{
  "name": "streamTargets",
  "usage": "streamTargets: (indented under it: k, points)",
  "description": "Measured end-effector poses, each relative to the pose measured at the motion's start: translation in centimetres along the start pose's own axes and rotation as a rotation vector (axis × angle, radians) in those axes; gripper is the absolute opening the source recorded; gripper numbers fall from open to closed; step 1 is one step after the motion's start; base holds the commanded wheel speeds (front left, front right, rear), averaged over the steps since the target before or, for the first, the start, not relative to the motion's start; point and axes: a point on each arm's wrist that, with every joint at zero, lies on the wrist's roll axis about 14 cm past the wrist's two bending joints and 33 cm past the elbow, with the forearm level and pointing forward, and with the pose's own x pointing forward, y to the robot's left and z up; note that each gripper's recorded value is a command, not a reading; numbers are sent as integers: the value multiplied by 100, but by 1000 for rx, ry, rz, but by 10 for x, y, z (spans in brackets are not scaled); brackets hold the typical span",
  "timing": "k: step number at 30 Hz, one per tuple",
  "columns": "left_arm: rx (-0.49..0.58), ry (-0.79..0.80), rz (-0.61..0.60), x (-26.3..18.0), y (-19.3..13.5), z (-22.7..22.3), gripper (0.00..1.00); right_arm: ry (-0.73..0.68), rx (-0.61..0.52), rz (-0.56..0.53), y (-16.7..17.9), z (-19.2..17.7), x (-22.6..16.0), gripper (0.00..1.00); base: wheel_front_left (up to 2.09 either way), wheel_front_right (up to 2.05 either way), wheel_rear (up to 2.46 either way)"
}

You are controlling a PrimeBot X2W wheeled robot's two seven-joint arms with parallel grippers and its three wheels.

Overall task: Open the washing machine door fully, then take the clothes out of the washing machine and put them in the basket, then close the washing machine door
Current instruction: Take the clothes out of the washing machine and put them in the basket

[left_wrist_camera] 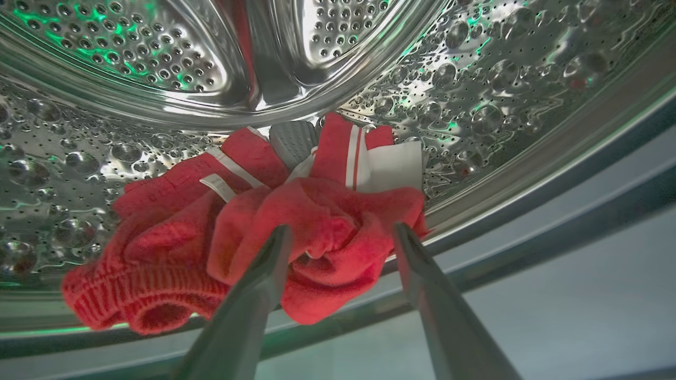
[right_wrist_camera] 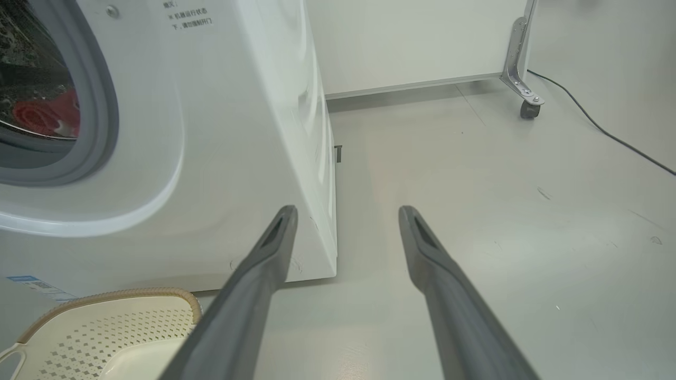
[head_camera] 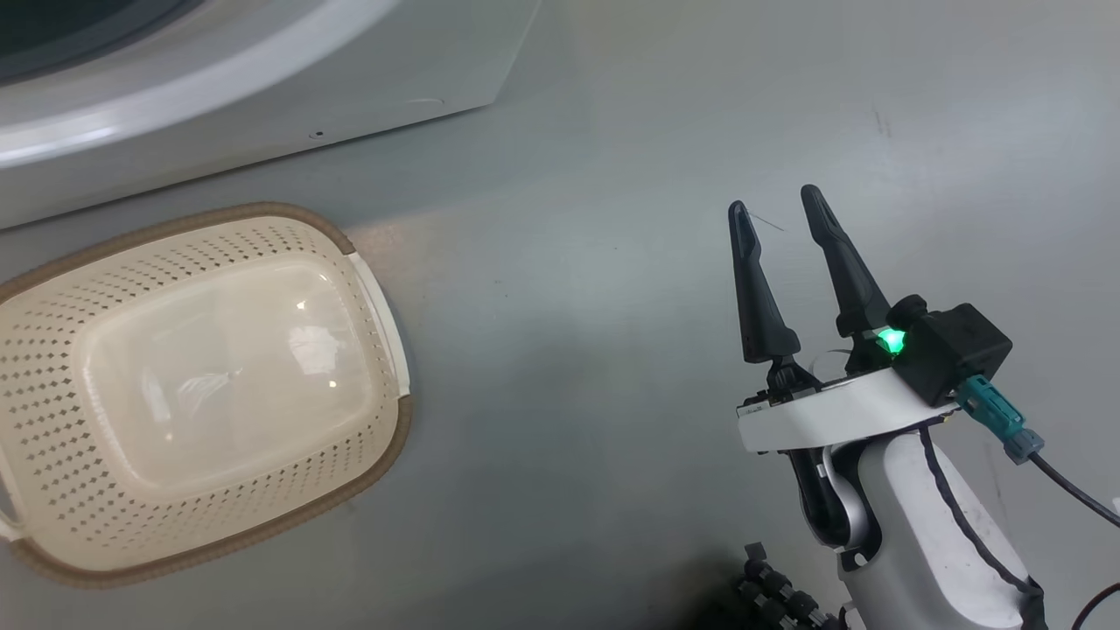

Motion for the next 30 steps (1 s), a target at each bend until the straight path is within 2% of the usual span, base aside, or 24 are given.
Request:
streamTargets:
  k: [20, 21, 22, 23, 24, 25, 30]
  points:
    - [-77, 222, 10, 34, 13, -28, 100, 11, 5, -66, -19, -1, -2, 100, 0, 0, 0]
    - [-78, 227, 12, 34, 13, -29, 91, 10, 4, -66, -19, 0, -1, 100, 0, 0, 0]
    - [-80, 238, 12, 34, 14, -31, 60, 10, 5, -65, -19, 0, -1, 100, 0, 0, 0]
    - [-81, 241, 13, 35, 14, -32, 42, 11, 9, -66, -19, -1, -1, 100, 0, 0, 0]
    - [-83, 244, 15, 35, 14, -32, 8, 11, 10, -67, -19, -1, -1, 100, 0, 0, 0]
    - [-85, 251, 16, 36, 15, -34, 0, 11, 9, -67, -19, -1, 0, 100, 0, 0, 0]
    - [-77, 246, 18, 38, 15, -32, 0, 2, 6, -62, -19, 2, 3, 100, 0, 0, 0]
